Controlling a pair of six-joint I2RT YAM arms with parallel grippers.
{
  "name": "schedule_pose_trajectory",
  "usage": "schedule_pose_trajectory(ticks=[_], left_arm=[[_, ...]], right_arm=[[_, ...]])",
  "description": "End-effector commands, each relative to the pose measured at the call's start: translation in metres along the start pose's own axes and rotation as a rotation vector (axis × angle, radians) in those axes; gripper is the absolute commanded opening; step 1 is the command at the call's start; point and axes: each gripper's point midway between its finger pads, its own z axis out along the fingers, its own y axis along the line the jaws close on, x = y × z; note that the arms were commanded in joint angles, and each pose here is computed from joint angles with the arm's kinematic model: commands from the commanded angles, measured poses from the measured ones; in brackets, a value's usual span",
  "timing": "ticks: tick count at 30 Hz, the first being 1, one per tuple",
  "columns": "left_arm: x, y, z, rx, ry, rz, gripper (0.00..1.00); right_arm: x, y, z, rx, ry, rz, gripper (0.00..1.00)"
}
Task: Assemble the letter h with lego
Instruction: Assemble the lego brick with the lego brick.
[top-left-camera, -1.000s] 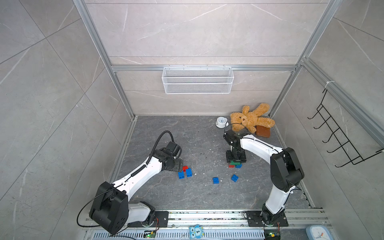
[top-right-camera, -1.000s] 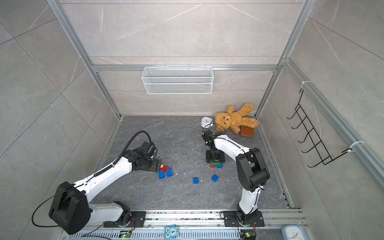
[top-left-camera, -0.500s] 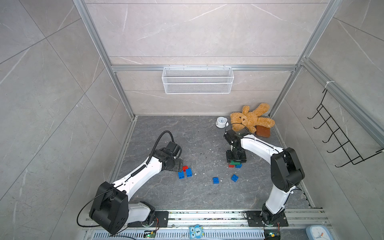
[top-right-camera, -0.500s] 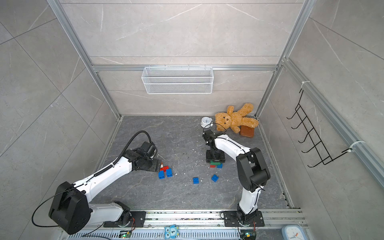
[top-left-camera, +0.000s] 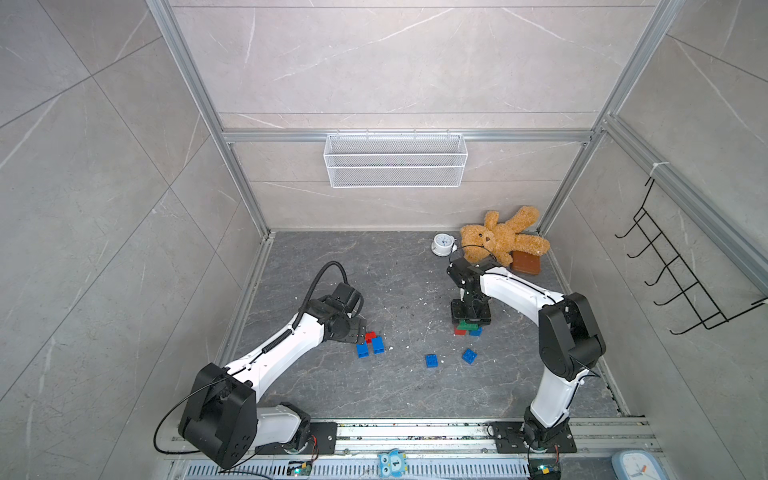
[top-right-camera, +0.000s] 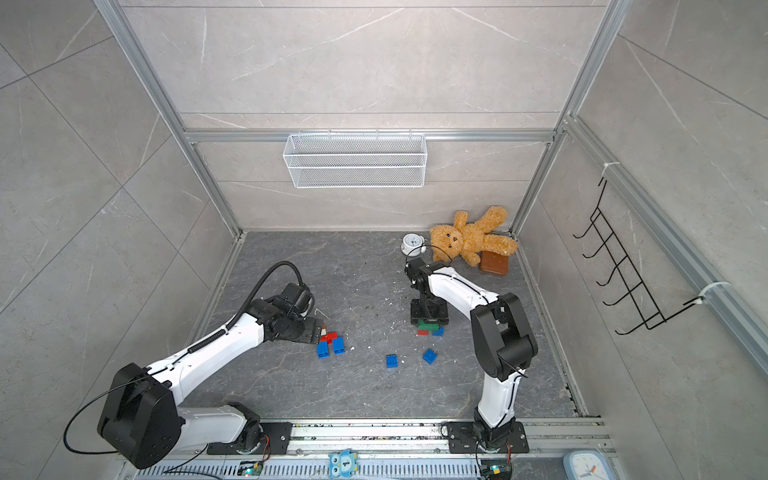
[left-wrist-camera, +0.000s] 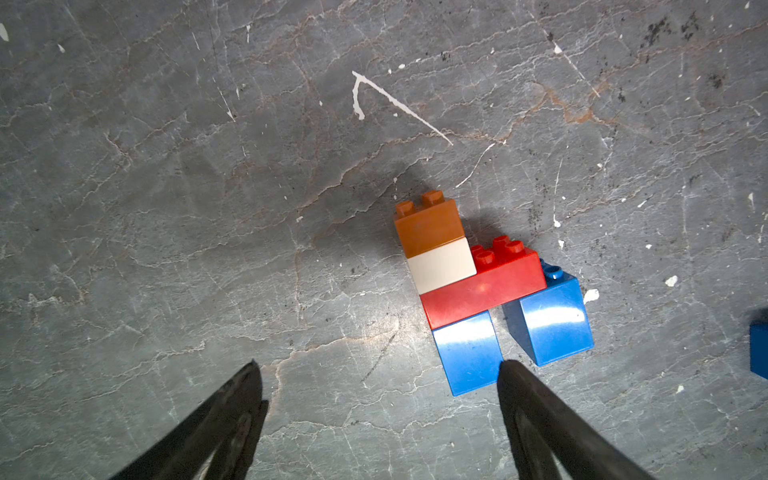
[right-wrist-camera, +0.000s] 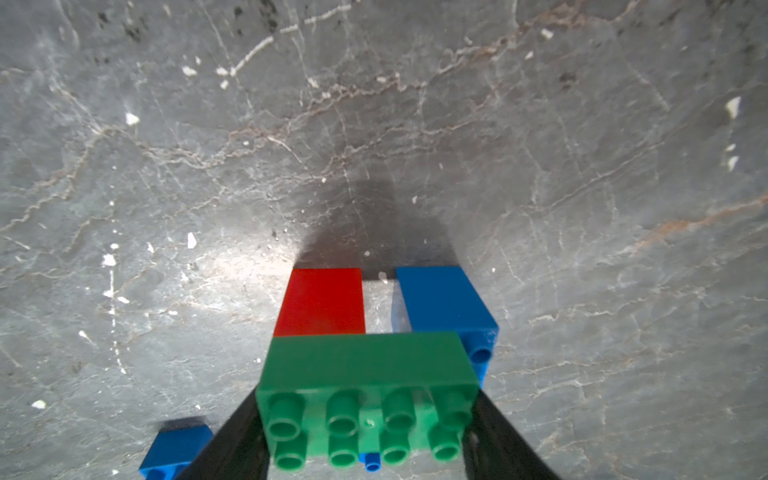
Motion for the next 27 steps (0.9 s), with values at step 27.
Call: schedule_pose_trajectory(ticks=[27], left_arm=[[-0.004,-0.007,-0.006,0.011,-0.004,0.045,0.9]], right_arm=[[0.034,0.008,0.075,0.037,0.247,0.002,0.0]])
